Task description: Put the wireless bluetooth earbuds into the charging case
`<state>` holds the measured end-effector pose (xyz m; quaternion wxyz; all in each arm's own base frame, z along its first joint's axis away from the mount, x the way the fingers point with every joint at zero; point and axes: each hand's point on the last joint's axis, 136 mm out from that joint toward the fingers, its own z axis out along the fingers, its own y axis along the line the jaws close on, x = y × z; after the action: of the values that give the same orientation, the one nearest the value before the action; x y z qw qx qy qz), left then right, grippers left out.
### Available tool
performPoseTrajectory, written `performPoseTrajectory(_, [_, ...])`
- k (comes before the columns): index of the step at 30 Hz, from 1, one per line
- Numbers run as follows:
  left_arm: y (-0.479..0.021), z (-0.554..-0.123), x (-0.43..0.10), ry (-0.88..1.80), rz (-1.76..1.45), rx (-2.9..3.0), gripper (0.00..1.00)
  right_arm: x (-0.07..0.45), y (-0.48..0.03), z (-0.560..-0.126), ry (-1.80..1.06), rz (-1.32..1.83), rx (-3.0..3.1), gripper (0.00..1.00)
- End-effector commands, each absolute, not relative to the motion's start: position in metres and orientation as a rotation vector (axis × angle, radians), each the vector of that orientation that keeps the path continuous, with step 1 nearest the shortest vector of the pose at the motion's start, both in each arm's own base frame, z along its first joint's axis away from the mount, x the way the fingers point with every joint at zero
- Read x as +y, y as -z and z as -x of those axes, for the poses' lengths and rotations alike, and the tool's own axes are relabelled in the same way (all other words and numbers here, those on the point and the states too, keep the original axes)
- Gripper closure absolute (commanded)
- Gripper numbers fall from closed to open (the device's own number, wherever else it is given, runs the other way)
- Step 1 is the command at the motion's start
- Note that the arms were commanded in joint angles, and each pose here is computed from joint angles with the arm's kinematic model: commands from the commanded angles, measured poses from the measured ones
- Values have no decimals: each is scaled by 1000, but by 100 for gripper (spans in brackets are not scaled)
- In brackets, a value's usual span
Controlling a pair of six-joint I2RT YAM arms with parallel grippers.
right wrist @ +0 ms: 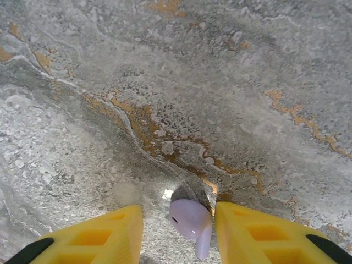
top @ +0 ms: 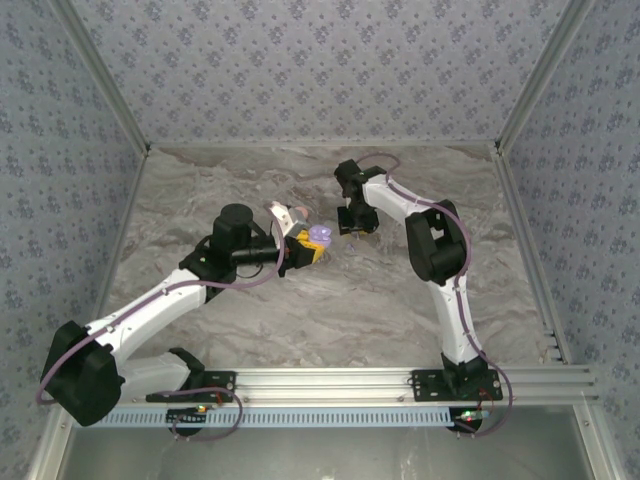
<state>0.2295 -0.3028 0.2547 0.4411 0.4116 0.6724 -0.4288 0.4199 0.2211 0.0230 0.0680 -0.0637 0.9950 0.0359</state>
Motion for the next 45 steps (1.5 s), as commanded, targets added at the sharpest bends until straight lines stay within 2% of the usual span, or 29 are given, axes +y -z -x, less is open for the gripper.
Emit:
performPoseTrajectory(1, [-270, -225, -303, 1076, -1016, 1618, 90, 213, -24, -410, -45, 118, 3026, 60])
performPoseTrajectory(20, [-271, -224, -303, 1079, -1018, 1616, 90, 214, -6, -408, -17, 143, 3070, 67])
performPoseTrajectory(28, [-270, -224, -303, 1081, -1014, 1617, 90, 213, 0, -409, -9, 185, 3072, 76])
performPoseTrajectory(45, [-241, -242, -301, 1039, -920, 1737, 90, 215, -50, -420, -228, 261, 2847, 78])
